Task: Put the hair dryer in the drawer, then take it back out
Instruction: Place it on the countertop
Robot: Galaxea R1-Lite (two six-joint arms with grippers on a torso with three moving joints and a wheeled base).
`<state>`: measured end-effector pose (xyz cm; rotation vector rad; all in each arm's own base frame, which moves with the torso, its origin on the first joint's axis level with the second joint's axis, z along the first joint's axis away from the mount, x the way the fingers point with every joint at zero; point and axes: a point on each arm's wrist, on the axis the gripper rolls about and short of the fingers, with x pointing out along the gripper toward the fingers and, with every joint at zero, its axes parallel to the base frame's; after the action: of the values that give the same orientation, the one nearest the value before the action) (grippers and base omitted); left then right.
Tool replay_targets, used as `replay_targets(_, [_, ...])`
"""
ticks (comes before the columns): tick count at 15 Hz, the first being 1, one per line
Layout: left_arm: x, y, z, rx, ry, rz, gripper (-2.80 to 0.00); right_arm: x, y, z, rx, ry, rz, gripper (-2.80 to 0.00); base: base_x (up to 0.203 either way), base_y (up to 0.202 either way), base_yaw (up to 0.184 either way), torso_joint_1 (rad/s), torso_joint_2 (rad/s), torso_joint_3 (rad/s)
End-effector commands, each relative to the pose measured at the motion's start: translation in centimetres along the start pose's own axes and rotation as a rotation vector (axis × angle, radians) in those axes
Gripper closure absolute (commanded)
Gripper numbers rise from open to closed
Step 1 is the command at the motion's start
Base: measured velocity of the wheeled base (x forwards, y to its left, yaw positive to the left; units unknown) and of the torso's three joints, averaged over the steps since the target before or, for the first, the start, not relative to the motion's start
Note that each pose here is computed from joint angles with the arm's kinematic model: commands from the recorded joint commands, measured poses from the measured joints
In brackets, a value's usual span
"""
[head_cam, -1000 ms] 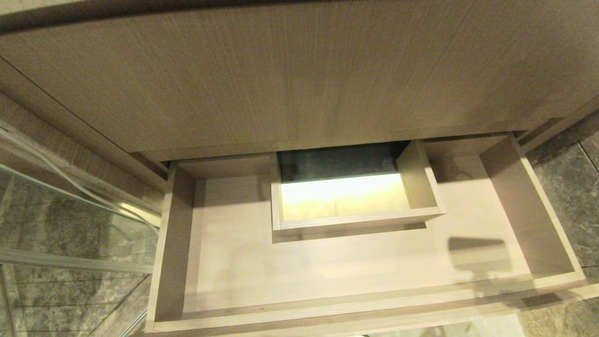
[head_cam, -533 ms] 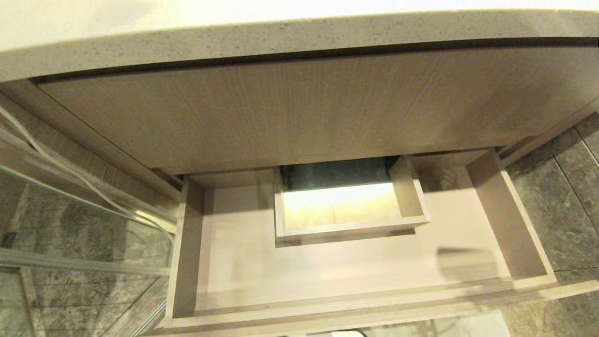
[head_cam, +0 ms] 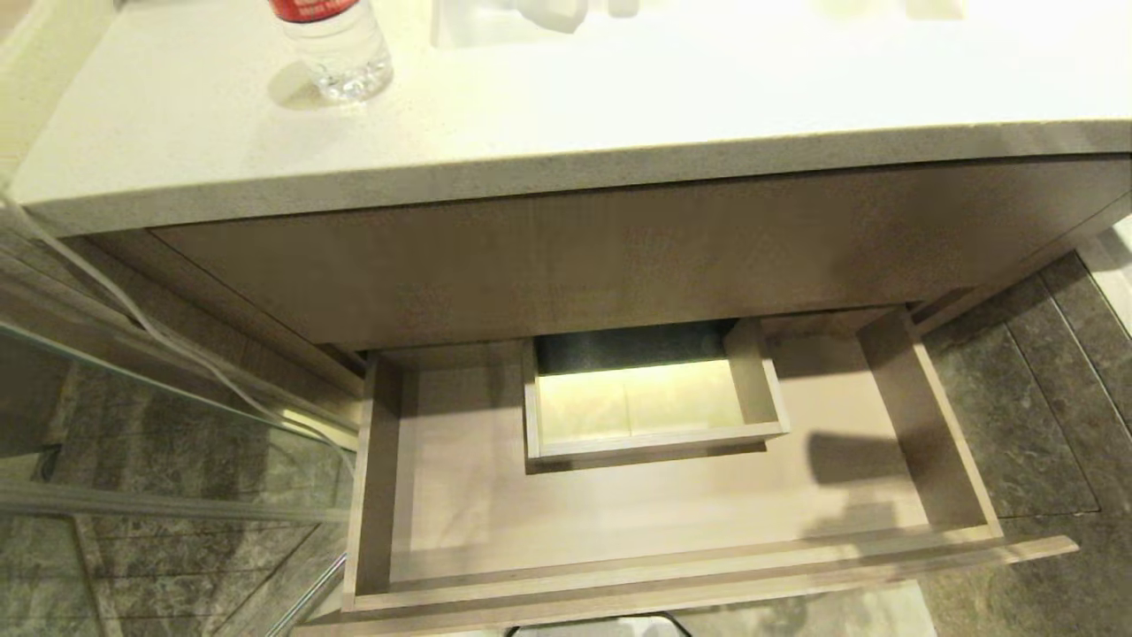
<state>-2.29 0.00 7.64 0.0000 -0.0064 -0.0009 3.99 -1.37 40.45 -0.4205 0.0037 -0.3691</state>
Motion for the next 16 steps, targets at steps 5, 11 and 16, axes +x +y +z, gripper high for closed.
replay_targets(5, [0.0, 0.0, 0.0, 0.0, 0.002, -0.001, 0.0, 3.8, -0.1, 0.8, -0.008, 0.014, 0.01, 0.0, 0.0, 0.0, 0.0, 0.221, -0.32, -0.1])
replay_targets(11, [0.0, 0.0, 0.0, 0.0, 0.0, -0.001, 0.0, 5.9, -0.3, 1.5, -0.01, 0.014, 0.01, 0.0, 0.0, 0.0, 0.0, 0.313, -0.04, 0.264])
replay_targets(16, [0.0, 0.0, 0.0, 0.0, 0.0, -0.001, 0.0, 9.0, -0.2, 1.8, -0.038, 0.04, 0.03, 0.0, 0.0, 0.0, 0.0, 0.343, -0.09, 0.254])
